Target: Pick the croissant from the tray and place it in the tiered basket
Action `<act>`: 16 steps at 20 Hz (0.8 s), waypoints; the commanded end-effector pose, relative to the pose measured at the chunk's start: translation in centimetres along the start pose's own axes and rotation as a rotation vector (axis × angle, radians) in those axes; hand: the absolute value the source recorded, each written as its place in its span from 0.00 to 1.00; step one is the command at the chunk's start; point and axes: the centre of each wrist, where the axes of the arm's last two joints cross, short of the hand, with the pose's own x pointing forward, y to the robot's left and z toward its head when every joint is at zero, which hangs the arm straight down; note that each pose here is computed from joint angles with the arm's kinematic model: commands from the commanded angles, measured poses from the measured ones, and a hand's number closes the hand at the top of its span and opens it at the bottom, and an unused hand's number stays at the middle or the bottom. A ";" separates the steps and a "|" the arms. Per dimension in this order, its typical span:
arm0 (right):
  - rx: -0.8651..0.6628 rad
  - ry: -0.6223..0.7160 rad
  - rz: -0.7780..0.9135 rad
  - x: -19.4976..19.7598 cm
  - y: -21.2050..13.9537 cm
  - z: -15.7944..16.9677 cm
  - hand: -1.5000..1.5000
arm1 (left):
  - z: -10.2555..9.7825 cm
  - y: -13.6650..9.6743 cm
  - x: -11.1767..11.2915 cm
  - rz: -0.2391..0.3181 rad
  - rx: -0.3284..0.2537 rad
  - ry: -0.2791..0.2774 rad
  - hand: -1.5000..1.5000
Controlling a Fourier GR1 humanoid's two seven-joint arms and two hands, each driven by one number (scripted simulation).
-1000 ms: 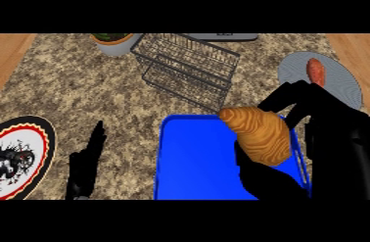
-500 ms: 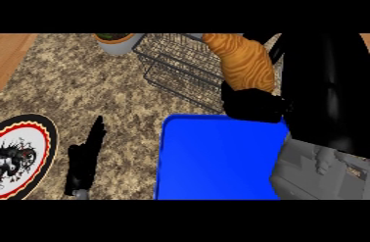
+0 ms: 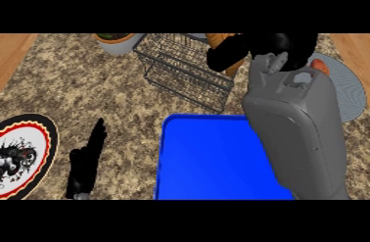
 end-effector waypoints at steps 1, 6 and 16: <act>0.024 0.033 0.004 0.4 3.8 -2.0 1.00 | 0.5 0.8 0.4 0.004 0.011 0.008 0.50; 0.030 0.071 0.041 1.0 6.8 -3.1 1.00 | -0.6 -0.7 0.0 0.010 -0.010 0.005 0.50; 0.076 0.181 -0.138 -2.9 12.4 -5.8 1.00 | -0.8 -1.7 1.0 -0.005 -0.018 -0.009 0.50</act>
